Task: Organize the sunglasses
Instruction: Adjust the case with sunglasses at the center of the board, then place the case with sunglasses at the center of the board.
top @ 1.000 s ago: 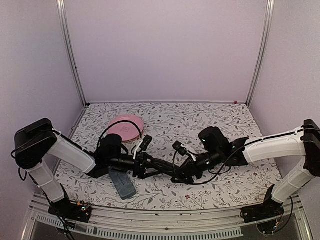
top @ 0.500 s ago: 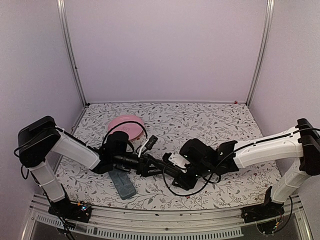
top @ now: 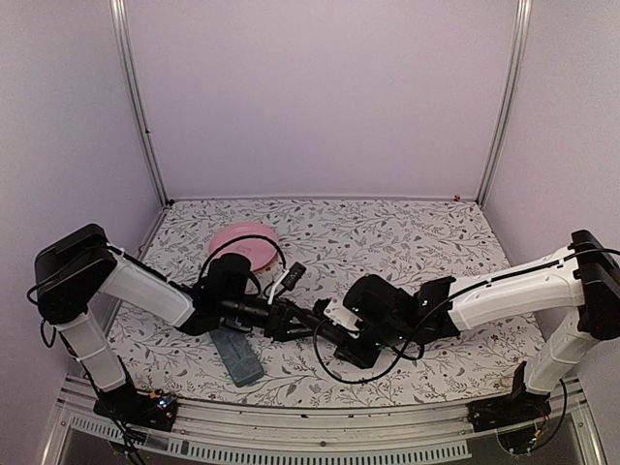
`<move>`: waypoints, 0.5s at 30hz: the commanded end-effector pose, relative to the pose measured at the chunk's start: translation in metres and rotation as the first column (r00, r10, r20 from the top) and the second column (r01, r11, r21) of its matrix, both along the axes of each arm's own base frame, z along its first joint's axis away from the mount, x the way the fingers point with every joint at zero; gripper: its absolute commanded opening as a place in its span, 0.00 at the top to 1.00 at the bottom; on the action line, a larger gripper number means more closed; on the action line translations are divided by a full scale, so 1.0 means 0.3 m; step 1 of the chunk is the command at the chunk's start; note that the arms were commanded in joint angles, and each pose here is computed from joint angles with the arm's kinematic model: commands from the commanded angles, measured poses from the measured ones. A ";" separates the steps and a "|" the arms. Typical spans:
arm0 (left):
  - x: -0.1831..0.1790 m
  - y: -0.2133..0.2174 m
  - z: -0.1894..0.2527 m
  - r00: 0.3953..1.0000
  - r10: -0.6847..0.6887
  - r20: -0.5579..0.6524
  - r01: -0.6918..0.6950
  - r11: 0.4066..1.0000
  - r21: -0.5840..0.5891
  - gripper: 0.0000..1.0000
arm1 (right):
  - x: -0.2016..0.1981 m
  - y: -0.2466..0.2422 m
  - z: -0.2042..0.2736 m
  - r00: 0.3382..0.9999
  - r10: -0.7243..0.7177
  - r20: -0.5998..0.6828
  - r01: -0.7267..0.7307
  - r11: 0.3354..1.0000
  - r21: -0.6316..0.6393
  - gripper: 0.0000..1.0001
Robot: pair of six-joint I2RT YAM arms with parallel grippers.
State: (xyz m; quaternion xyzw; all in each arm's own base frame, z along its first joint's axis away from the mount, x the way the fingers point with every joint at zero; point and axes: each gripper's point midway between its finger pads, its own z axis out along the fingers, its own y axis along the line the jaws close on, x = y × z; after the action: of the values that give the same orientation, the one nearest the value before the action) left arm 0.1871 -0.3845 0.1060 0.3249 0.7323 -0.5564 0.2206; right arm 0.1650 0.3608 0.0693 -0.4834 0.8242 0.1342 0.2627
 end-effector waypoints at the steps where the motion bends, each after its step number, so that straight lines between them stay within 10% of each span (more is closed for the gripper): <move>1: 0.054 0.086 -0.092 0.993 0.122 0.000 -0.121 0.985 0.122 0.28 | 0.064 0.007 0.028 0.997 -0.080 0.009 0.080 0.995 0.057 0.55; 7: 0.067 0.145 -0.096 0.985 0.170 0.013 -0.170 0.976 0.138 0.03 | 0.130 -0.045 0.004 0.987 -0.157 -0.012 0.158 0.986 0.045 0.54; 15: 0.138 0.230 -0.084 0.953 0.294 0.077 -0.304 0.933 0.195 0.01 | 0.245 -0.111 -0.079 0.961 -0.257 0.104 0.271 0.951 -0.151 0.48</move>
State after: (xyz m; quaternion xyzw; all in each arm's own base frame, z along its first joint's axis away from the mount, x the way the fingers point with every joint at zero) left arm 0.2121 -0.3309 0.0748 0.2590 0.8075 -0.4679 0.2488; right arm 0.2163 0.3343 0.0521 -0.4076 0.8700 0.0818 0.2651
